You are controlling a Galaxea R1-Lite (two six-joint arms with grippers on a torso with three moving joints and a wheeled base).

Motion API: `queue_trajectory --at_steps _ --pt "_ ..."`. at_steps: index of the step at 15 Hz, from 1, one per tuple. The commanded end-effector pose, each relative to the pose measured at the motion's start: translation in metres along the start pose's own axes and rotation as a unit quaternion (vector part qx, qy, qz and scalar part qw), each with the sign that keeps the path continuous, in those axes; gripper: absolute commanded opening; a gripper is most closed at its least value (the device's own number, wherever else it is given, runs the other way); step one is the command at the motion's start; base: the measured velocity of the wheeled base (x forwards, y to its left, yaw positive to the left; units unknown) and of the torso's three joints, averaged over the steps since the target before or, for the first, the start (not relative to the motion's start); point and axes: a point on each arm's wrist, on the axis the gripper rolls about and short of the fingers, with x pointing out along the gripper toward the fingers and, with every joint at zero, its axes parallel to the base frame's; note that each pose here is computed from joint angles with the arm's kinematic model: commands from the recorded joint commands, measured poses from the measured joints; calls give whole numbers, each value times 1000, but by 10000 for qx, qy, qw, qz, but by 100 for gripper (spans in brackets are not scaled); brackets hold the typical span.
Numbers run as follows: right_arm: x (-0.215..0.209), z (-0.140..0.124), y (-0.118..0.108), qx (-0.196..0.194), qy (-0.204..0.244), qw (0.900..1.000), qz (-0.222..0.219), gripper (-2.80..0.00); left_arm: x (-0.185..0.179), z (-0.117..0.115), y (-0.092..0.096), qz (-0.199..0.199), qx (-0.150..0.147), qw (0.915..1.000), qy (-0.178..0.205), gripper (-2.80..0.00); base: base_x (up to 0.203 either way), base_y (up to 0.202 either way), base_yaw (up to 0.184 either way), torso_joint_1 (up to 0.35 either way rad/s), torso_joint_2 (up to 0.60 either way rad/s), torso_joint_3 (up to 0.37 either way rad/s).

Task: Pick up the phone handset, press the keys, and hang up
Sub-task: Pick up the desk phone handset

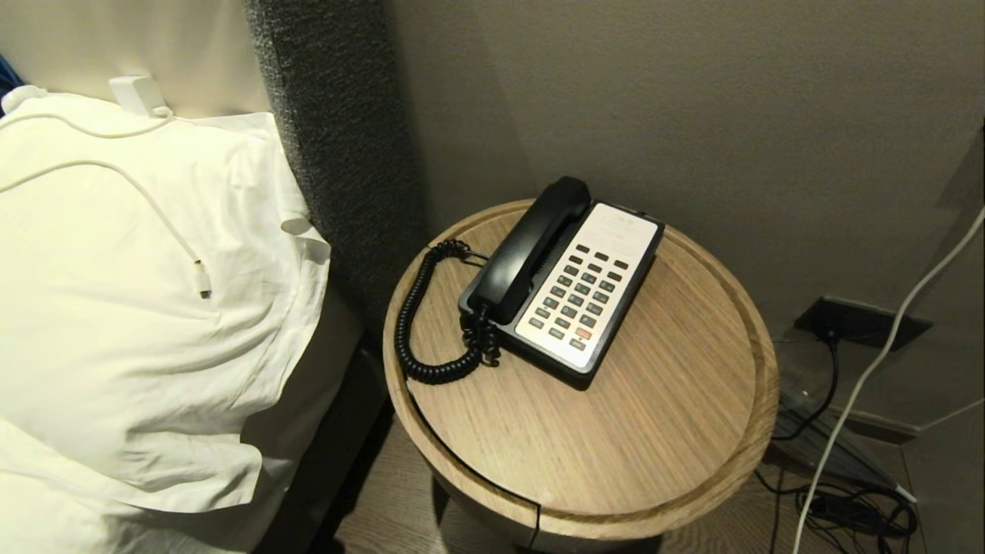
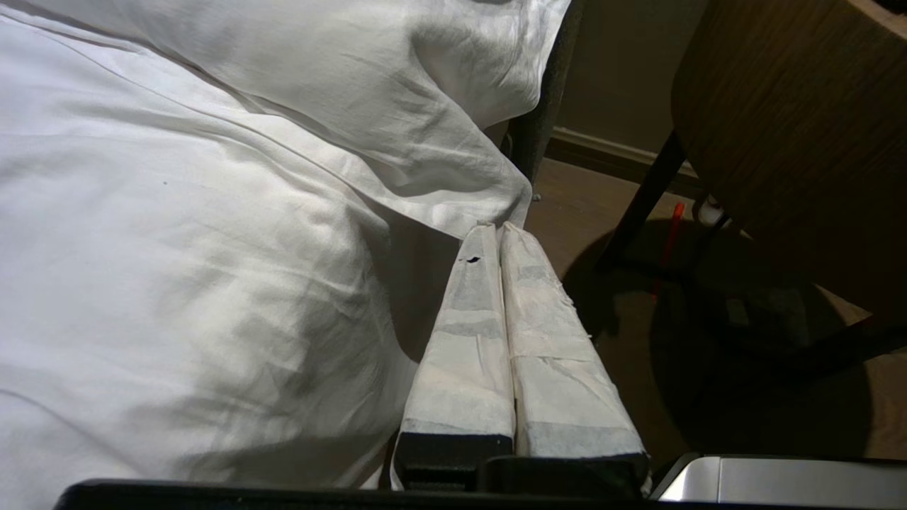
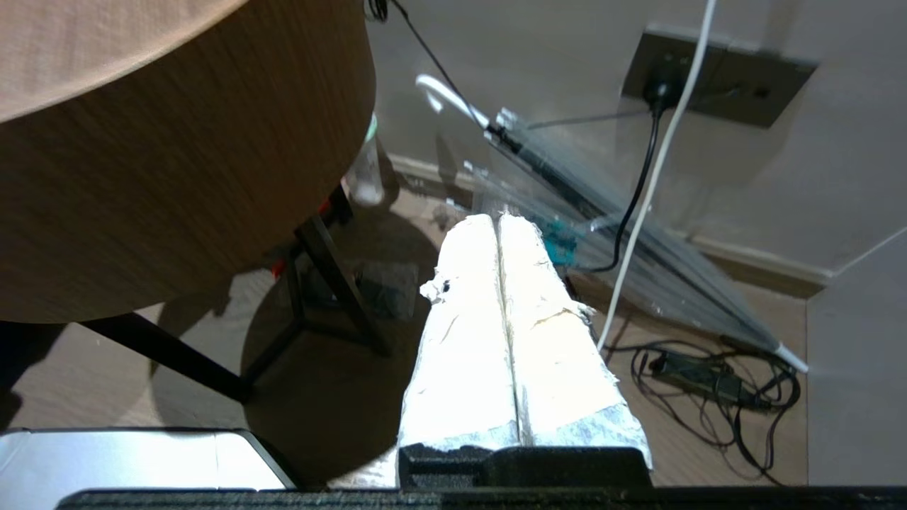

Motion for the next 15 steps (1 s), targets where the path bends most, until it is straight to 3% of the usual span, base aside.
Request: queue_trajectory --at_steps 1,15 --pt "0 0 0 -2 1 10000 -2 -280 0 0 0 0 -7 10000 4 -280 0 0 0 2 4 -189" --pt "0 0 0 -2 -3 10000 -2 -280 0 0 0 0 29 10000 4 -280 0 0 0 3 3 -172"
